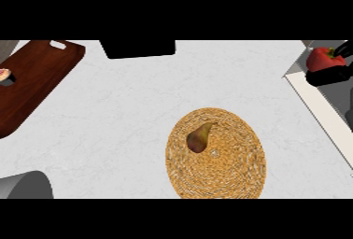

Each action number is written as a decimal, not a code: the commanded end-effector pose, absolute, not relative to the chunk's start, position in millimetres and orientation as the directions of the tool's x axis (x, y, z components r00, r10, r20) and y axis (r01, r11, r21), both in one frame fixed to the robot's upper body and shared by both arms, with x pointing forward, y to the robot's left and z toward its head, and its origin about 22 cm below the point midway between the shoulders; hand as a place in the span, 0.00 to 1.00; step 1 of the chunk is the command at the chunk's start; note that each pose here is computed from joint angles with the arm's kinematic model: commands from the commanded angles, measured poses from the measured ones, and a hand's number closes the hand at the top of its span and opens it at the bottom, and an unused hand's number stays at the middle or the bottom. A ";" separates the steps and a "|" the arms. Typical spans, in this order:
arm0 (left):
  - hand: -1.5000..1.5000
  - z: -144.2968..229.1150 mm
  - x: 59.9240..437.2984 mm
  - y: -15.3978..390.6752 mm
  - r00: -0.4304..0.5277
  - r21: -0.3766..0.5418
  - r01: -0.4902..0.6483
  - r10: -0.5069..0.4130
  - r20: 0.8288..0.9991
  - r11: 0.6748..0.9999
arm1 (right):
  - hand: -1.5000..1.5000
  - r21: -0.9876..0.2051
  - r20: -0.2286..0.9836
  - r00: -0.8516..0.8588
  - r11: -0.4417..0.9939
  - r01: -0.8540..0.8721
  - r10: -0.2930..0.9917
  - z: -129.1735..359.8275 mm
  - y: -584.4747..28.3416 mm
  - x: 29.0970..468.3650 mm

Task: Pick the bell pepper from the placemat and place it in the tiered shelf

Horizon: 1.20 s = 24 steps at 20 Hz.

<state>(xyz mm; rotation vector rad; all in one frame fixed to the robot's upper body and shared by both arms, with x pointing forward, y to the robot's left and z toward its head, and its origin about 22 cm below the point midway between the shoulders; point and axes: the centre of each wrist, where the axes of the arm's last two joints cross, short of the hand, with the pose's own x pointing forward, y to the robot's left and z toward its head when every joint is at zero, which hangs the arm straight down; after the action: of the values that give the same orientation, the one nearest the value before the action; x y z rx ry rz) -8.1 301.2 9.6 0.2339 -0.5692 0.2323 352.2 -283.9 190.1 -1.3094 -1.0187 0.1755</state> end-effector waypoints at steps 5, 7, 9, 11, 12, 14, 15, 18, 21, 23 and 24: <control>0.50 45.8 71.2 316.3 0.454 0.199 -0.244 -0.070 0.888 0.949 | 1.00 -0.753 0.632 0.553 0.260 0.605 0.543 252.4 -276.3 356.0; 0.50 45.3 70.6 316.4 0.453 0.194 -0.249 -0.063 0.889 0.949 | 1.00 -0.746 0.625 0.554 0.214 0.631 0.550 267.2 -276.0 355.3; 0.50 41.8 69.3 318.3 0.471 0.201 -0.251 -0.062 0.880 0.947 | 1.00 -0.737 0.622 0.558 0.170 0.654 0.550 275.8 -281.8 355.2; 0.50 44.5 69.4 316.4 0.460 0.191 -0.258 -0.053 0.887 0.947 | 1.00 -0.738 0.610 0.574 0.128 0.663 0.546 284.0 -285.0 355.7; 0.50 40.7 69.0 314.8 0.477 0.184 -0.259 -0.040 0.878 0.948 | 1.00 -0.758 0.576 0.604 0.084 0.647 0.550 284.8 -287.1 357.2; 0.50 44.2 70.0 316.5 0.473 0.189 -0.258 -0.047 0.880 0.947 | 1.00 -0.791 0.527 0.649 0.039 0.610 0.549 287.6 -293.3 359.1; 0.50 42.4 68.7 315.5 0.474 0.192 -0.260 -0.048 0.879 0.947 | 1.00 -0.793 0.525 0.663 0.025 0.609 0.534 284.7 -294.7 360.2; 0.50 41.7 69.0 316.8 0.478 0.202 -0.257 -0.057 0.876 0.945 | 1.00 -0.798 0.508 0.681 -0.011 0.603 0.528 299.5 -300.1 360.2; 0.50 39.0 68.6 314.3 0.480 0.193 -0.249 -0.052 0.876 0.949 | 1.00 -0.815 0.485 0.711 -0.033 0.579 0.509 307.7 -305.8 361.3; 0.50 41.4 73.6 316.7 0.465 0.192 -0.265 -0.049 0.884 0.945 | 1.00 -0.801 0.505 0.701 -0.030 0.598 0.504 311.9 -306.4 362.4; 0.50 41.5 72.7 314.2 0.457 0.192 -0.252 -0.058 0.887 0.949 | 1.00 -0.814 0.480 0.734 -0.068 0.577 0.481 315.3 -316.1 363.1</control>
<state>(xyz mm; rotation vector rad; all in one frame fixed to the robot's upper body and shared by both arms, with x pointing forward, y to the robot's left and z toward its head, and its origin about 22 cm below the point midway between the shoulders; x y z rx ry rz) -4.8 294.5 4.5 0.2056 -0.5559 0.2618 361.9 -309.2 302.4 -1.6874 -1.0064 -0.0116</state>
